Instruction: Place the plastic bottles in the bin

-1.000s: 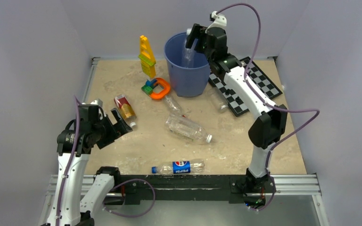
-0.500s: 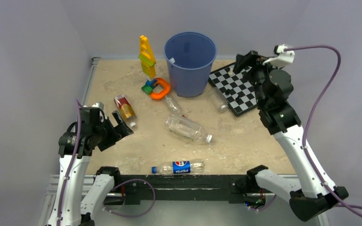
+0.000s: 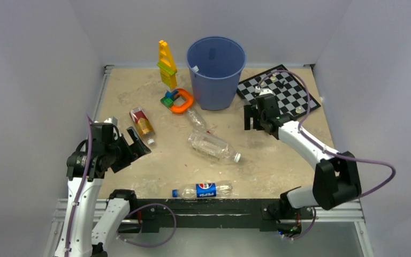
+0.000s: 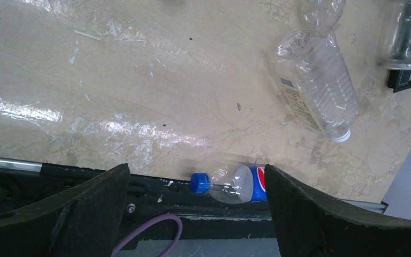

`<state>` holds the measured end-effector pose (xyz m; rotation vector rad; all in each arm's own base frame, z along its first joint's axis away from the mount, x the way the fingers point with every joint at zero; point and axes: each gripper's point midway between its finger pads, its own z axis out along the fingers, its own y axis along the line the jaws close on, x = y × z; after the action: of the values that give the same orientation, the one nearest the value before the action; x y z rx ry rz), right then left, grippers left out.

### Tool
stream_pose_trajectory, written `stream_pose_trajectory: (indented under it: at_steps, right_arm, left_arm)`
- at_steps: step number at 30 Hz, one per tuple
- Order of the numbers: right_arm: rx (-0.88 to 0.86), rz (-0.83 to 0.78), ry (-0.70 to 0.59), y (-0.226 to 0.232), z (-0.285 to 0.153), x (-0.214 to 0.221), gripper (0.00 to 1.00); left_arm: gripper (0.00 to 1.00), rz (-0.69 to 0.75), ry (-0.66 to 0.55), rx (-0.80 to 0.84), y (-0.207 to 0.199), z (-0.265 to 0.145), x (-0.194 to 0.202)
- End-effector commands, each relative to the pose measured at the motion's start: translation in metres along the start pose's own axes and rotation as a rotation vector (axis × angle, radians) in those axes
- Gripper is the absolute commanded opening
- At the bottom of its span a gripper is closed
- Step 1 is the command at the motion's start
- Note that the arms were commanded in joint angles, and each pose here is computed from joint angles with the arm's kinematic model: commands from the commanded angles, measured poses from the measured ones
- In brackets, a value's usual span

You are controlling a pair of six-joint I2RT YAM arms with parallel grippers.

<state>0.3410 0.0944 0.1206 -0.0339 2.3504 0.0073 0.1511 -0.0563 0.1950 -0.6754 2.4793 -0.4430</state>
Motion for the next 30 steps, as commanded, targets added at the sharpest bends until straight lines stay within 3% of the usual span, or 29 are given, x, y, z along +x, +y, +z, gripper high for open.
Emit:
stream_pose_trajectory:
  at_steps: [1,14,21,25,30]
  right_arm:
    - [-0.036,-0.063,-0.007,0.011,0.012,-0.020,0.91]
    - [0.006,-0.236,0.054,0.014,0.073,-0.033,0.94]
    - [-0.028,-0.237,0.056,0.025,0.091,-0.032,0.92]
    - [-0.033,-0.220,0.067,0.026,0.095,-0.027,0.82]
    - [-0.020,-0.186,0.053,0.022,0.084,-0.024,0.63]
  left_arm:
    - [0.98,-0.013,-0.022,-0.002,0.000,0.001,-0.004]
    - [0.98,-0.023,-0.021,-0.010,0.000,-0.001,-0.004]
    - [0.98,-0.024,-0.013,-0.015,-0.001,0.003,-0.007]
    - [0.98,-0.025,-0.008,-0.019,-0.001,0.005,-0.007]
    - [0.98,-0.023,-0.010,-0.019,-0.001,0.006,-0.007]
